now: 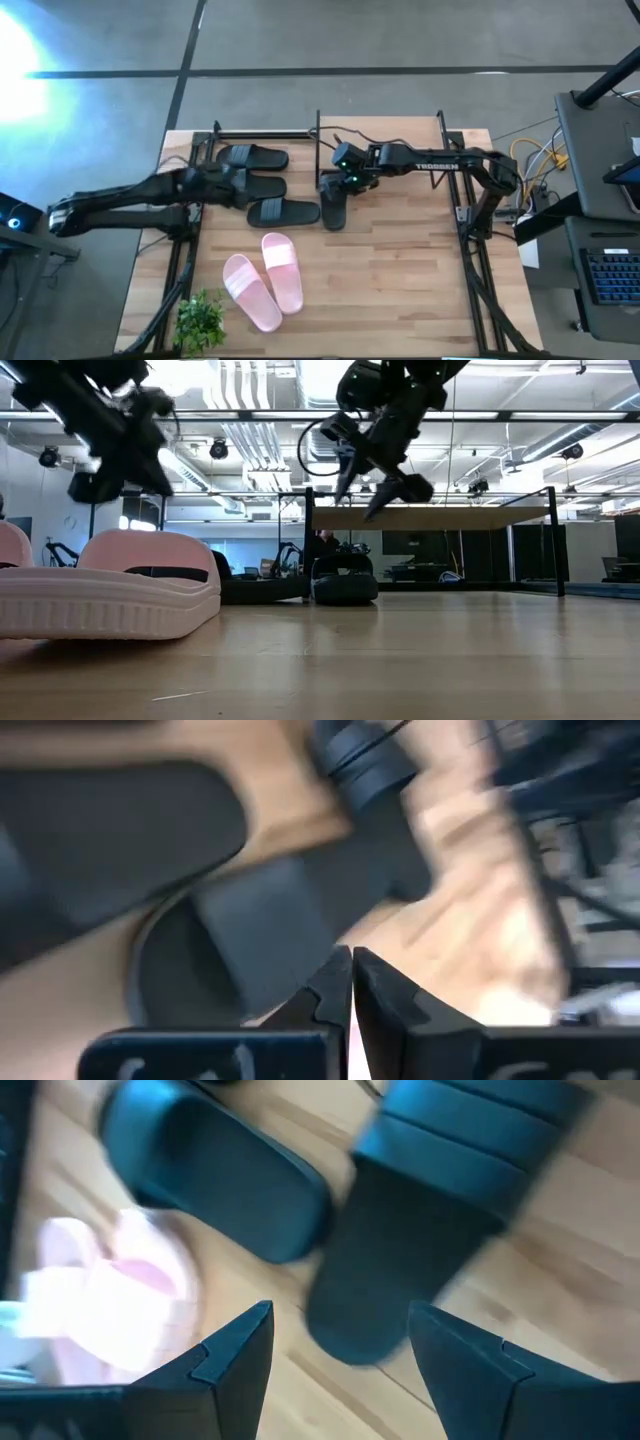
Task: Pick and place slides into the shelf
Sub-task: Put the black slide under the shelf
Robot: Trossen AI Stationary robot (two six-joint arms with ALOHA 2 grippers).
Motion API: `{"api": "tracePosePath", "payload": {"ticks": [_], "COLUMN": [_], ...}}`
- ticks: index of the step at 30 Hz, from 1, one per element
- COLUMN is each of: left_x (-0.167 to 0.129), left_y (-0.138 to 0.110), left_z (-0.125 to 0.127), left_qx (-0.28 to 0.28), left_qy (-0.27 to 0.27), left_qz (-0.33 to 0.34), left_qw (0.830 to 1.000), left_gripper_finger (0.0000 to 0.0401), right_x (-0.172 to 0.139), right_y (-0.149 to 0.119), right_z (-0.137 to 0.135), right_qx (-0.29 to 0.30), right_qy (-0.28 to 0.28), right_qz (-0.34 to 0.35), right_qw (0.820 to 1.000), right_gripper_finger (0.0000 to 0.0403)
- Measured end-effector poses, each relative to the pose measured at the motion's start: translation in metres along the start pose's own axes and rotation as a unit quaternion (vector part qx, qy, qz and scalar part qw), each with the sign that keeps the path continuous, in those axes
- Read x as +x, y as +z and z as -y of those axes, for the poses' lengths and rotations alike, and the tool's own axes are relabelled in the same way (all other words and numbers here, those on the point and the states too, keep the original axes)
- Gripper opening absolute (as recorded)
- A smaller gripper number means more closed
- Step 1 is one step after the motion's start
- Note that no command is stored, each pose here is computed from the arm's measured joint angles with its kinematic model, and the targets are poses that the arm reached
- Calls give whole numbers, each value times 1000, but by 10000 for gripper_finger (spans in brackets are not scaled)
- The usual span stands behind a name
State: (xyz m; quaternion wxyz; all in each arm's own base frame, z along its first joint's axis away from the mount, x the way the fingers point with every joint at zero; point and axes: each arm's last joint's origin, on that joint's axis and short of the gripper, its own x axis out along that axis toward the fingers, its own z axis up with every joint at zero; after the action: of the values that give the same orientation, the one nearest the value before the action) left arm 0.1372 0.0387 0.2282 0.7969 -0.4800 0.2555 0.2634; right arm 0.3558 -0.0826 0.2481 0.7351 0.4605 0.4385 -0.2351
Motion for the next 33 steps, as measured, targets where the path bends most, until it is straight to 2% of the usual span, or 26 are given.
{"api": "tracePosePath", "payload": {"ticks": [3,7,11,14,17,22,26,29,33], "left_x": [16,26,29,31,31,34,39,43,47], "left_y": [-7,-15,-25,-33,-38,-42,-49,-50,-46], "left_z": [-11,-21,-36,-48,-54,-60,-69,-71,-67], "left_qx": [-30,-86,-152,-198,-229,-235,-240,-240,-232], "left_qy": [4,-77,-126,-133,-142,-138,-77,-56,-68], "left_qz": [-6,13,29,20,18,11,-15,-22,-9], "left_qw": [1000,993,980,971,963,962,968,969,970], "left_gripper_finger": [0,0,2,23,64,150,208,227,230], "right_x": [-5,-11,-15,-19,-23,-28,-30,-30,-30], "right_y": [-9,-21,-33,-41,-47,-56,-62,-66,-70], "right_z": [3,6,13,20,28,38,46,53,57], "right_qx": [-3,-7,7,20,34,54,75,92,102], "right_qy": [-27,-39,-43,-45,-48,-34,-23,-25,-25], "right_qz": [2,5,2,4,8,22,35,45,46], "right_qw": [1000,999,999,999,998,998,996,994,993], "right_gripper_finger": [224,224,224,224,224,224,224,224,224]}}
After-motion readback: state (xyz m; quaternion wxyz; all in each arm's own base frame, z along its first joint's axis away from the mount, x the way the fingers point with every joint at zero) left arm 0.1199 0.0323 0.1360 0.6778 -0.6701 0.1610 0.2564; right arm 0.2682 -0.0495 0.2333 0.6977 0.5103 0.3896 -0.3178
